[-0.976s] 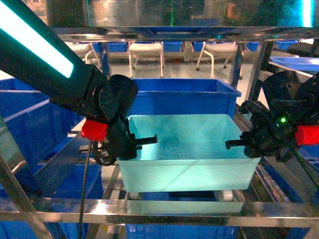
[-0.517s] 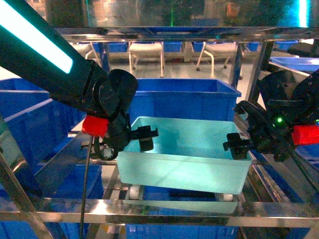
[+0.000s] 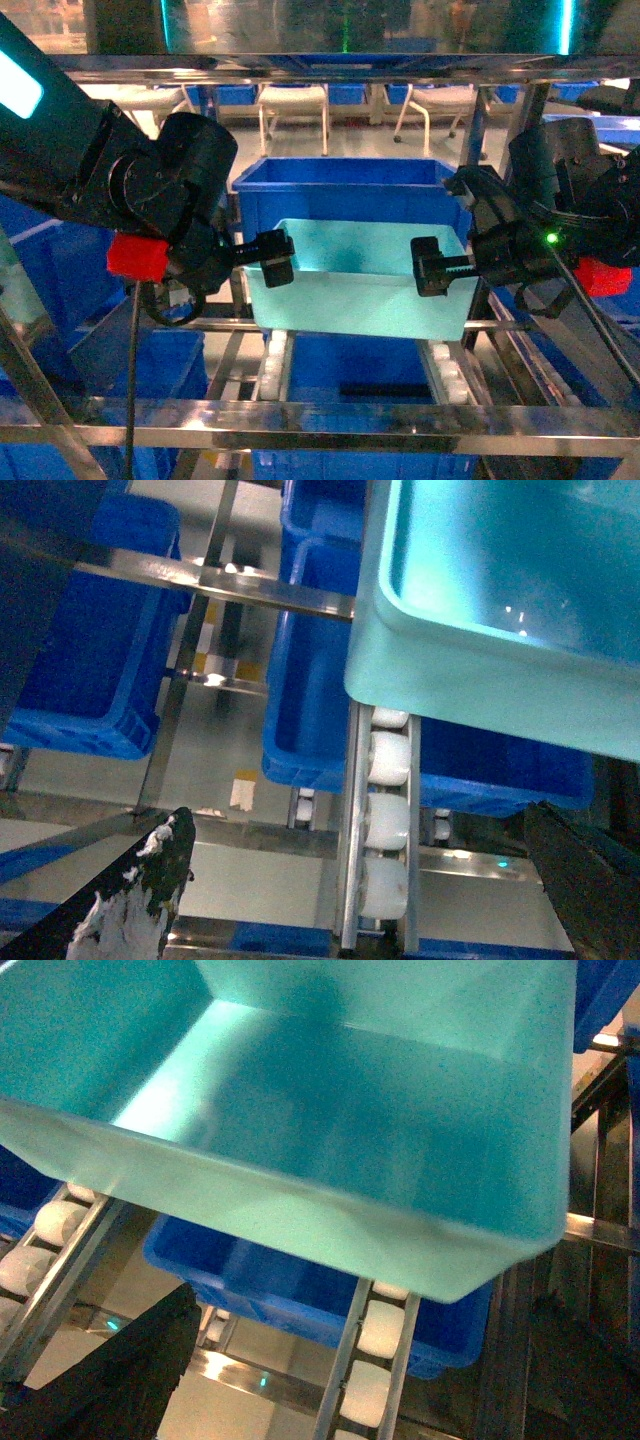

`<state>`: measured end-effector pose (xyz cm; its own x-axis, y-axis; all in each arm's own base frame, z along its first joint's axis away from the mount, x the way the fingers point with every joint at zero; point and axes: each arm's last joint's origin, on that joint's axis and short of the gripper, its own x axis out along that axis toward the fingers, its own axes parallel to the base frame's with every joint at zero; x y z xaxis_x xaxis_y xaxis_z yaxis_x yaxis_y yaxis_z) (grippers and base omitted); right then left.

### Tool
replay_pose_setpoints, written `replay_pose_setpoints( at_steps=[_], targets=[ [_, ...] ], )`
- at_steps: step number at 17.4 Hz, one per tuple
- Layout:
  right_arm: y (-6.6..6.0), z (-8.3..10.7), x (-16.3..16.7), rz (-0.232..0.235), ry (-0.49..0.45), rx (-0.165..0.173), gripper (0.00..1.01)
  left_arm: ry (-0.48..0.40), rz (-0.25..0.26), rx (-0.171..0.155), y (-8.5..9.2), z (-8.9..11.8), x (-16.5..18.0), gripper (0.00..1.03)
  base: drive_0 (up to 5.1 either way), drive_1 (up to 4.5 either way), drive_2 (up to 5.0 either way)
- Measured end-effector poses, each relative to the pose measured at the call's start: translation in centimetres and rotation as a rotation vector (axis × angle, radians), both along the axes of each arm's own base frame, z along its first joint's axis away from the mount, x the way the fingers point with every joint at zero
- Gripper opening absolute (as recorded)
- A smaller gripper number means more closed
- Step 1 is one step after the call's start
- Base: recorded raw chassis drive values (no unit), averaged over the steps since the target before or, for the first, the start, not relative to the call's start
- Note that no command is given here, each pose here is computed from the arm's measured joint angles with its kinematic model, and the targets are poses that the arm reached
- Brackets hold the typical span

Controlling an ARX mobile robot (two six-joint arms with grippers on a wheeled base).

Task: Organize blue bins on left shelf correctly

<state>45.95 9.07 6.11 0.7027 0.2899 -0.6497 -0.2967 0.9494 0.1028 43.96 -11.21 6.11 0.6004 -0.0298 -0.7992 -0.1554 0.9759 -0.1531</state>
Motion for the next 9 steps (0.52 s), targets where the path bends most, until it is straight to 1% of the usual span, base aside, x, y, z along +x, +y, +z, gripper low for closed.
replay_pose_setpoints(
  at_steps=[2,4,5,6,7,9],
  targets=[
    [-0.2,-0.2,-0.6,0.000,0.008,0.012,0.98,0.029,0.011,-0.001,0.2,-0.3,-0.8,0.98,0.0,0.00,0.0],
    [-0.5,0.1,-1.6,-0.008,0.024,0.014,0.98,0.028,0.014,-0.006,0.1,0.5,-1.6,0.98,0.0,0.00,0.0],
    [-0.8,0.3,-2.3,-0.018,0.040,0.020,0.98,0.025,0.016,-0.018,-0.2,0.8,-2.1,0.98,0.0,0.00,0.0],
    [-1.0,0.4,-2.9,-0.025,0.047,0.021,0.98,0.025,0.012,-0.019,-0.3,0.8,-2.7,0.98,0.0,0.00,0.0],
    [-1.3,0.4,-3.2,-0.035,0.055,0.027,0.98,0.053,0.014,-0.013,-0.2,0.6,-3.4,0.98,0.0,0.00,0.0],
    [-1.3,0.4,-3.2,-0.043,0.058,0.035,0.98,0.054,0.010,-0.015,-0.4,0.6,-3.6,0.98,0.0,0.00,0.0]
  ],
)
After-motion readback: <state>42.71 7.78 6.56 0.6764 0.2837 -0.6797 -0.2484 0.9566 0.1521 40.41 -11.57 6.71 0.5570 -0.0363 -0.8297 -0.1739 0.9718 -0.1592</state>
